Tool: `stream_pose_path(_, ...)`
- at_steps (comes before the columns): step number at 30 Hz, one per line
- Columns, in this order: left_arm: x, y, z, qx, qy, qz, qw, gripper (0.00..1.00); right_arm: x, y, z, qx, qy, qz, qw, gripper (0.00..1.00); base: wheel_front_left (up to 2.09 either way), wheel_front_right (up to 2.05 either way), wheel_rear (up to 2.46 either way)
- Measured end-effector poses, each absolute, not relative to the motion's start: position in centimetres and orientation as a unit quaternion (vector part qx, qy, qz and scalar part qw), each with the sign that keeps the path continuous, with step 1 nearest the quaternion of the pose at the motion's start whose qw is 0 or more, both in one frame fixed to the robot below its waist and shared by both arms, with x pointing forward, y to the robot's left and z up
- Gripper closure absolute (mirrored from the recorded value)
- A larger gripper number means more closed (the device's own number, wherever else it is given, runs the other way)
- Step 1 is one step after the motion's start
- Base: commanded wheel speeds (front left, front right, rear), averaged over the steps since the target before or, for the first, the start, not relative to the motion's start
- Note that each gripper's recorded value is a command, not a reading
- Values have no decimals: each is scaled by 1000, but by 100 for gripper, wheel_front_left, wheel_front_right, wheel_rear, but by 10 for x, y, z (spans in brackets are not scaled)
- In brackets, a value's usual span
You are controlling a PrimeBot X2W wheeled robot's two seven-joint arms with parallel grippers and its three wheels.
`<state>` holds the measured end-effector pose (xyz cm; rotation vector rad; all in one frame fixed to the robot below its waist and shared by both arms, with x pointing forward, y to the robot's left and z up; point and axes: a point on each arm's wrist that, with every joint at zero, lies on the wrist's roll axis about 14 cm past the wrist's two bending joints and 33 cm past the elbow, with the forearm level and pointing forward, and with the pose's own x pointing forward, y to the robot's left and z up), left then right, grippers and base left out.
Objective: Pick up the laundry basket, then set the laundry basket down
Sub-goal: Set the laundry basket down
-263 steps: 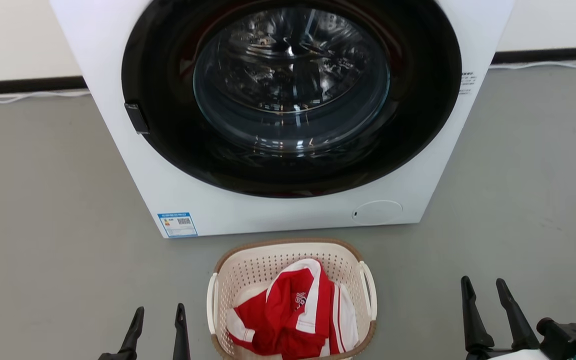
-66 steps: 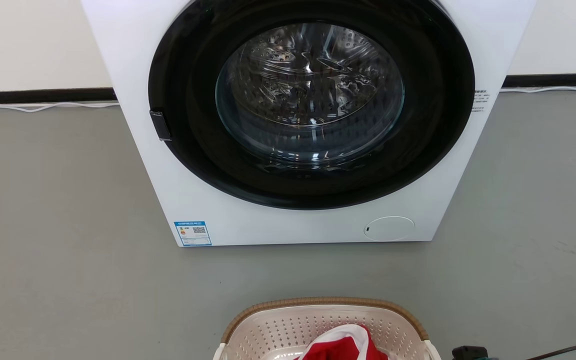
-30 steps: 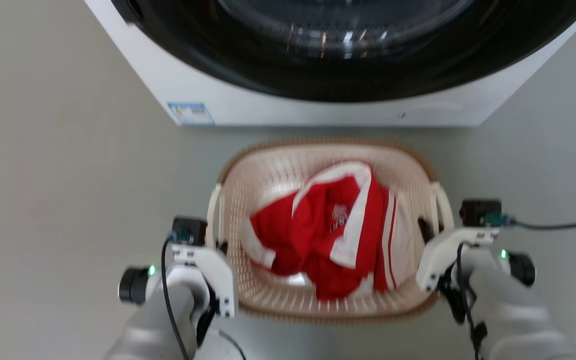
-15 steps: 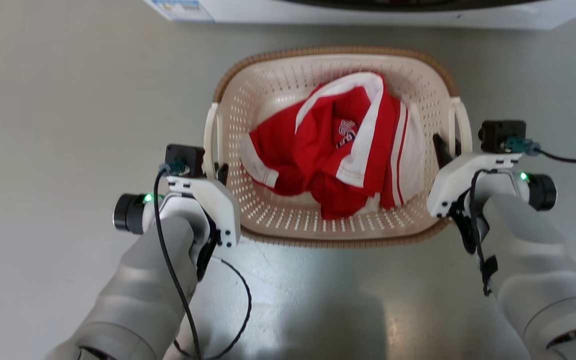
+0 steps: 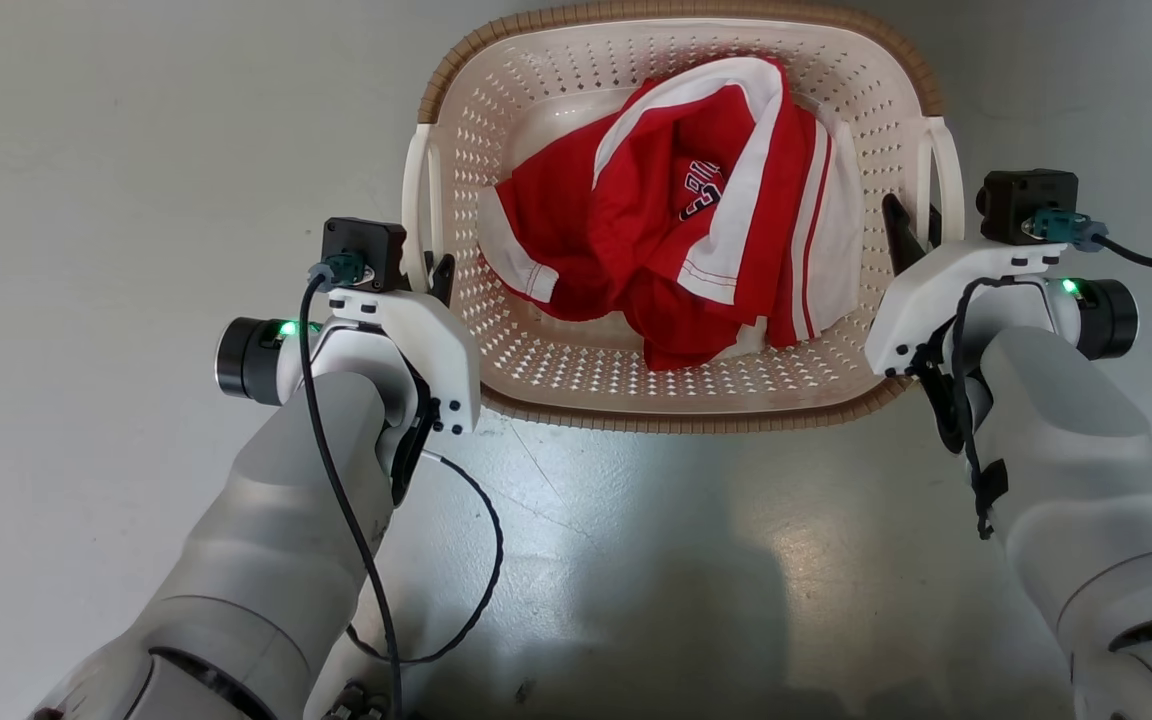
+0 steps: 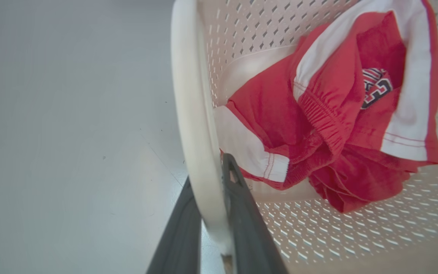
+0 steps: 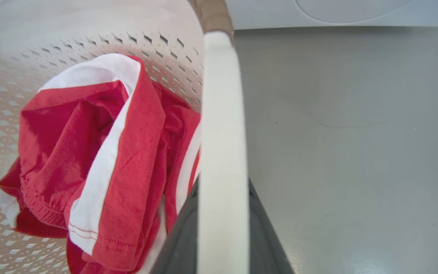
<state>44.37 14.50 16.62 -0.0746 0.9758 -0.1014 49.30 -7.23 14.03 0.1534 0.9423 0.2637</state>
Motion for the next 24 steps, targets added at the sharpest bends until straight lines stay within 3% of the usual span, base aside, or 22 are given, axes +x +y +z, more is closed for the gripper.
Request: stream_pose_path(24,445,137,162,-32,469,-60,881,100,490,-79,135,68,457,123,878,99,0,0,0)
